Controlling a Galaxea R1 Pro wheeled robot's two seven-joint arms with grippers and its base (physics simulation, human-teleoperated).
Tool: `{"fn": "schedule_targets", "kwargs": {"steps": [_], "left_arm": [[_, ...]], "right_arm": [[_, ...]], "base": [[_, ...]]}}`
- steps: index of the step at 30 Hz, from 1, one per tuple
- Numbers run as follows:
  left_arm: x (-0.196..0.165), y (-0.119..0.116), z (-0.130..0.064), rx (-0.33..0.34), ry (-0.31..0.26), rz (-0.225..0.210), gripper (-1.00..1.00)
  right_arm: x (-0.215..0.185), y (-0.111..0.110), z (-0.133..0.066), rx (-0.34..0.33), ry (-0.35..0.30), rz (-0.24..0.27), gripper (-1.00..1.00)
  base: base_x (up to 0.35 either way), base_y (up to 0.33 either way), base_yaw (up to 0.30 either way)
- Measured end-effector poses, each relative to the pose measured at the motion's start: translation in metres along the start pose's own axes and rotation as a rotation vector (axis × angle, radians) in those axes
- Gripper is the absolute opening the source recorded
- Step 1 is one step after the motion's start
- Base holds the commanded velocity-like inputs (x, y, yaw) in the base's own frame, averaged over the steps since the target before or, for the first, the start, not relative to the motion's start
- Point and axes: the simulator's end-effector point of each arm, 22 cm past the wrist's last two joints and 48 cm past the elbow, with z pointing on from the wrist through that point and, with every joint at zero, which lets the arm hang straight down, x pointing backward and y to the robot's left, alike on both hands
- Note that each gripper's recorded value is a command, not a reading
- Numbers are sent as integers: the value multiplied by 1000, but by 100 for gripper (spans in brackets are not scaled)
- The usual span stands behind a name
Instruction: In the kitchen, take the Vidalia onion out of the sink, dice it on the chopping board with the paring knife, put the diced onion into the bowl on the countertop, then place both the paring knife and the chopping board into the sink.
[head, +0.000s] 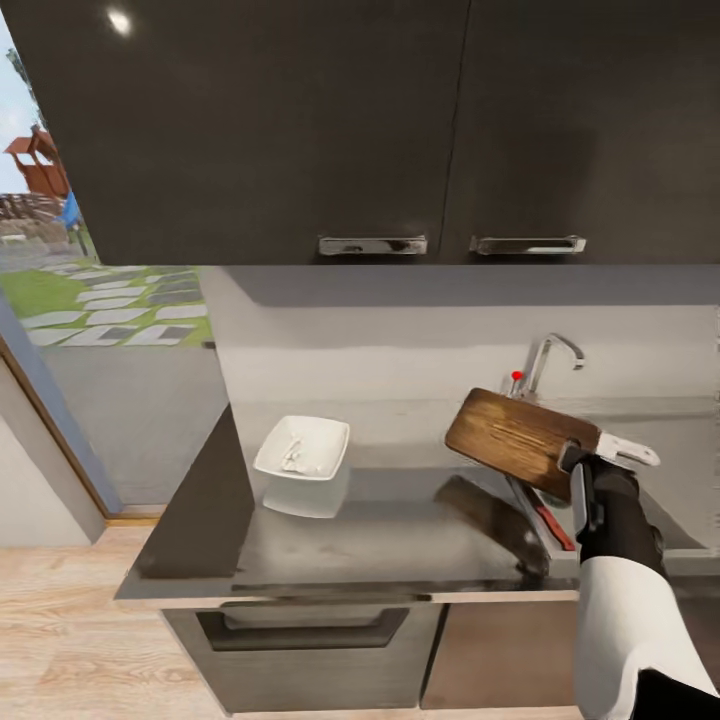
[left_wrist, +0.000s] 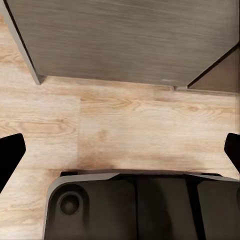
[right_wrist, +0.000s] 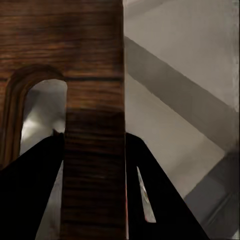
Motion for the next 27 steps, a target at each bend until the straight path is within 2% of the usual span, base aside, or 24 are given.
{"fn": "schedule_targets", "kwargs": {"steps": [3, 4, 10, 12, 15, 17, 19, 20, 22, 25, 27], "left_arm": [[0, 0, 0, 0, 0, 0, 100], [0, 0, 0, 0, 0, 0, 100], [0, -1, 0, 1, 1, 0, 100], [1, -1, 0, 1, 1, 0, 100], [0, -1, 0, 1, 1, 0, 100], [0, -1, 0, 1, 0, 0, 100], [0, -1, 0, 1, 0, 0, 100], [0, -1, 0, 1, 0, 0, 100], [0, -1, 0, 2, 0, 0, 100], [0, -1, 0, 2, -1, 1, 100], [-2, -1, 0, 2, -3, 1, 100]], "right_arm": [[13, -9, 3, 52, 18, 114, -100], [16, -8, 4, 54, 25, 135, -100], [19, -9, 4, 61, 28, 174, -100], [22, -1, 2, 55, 21, 189, -100], [34, -3, 1, 120, 11, 197, -100], [43, -7, 1, 165, 4, 220, -100], [56, -8, 2, 186, 26, 271, -100], [66, -2, 1, 185, 54, 319, -100], [80, 9, -3, 181, 95, 373, -100], [93, 25, -10, 170, 130, 402, -100], [98, 31, -13, 171, 141, 397, -100]], "base": [[0, -320, 0], [0, -320, 0], [0, -320, 0], [0, -320, 0], [0, -316, 0], [0, -244, 0], [0, -149, 0], [0, -111, 0], [0, -89, 0], [0, -54, 0], [0, -16, 0]]}}
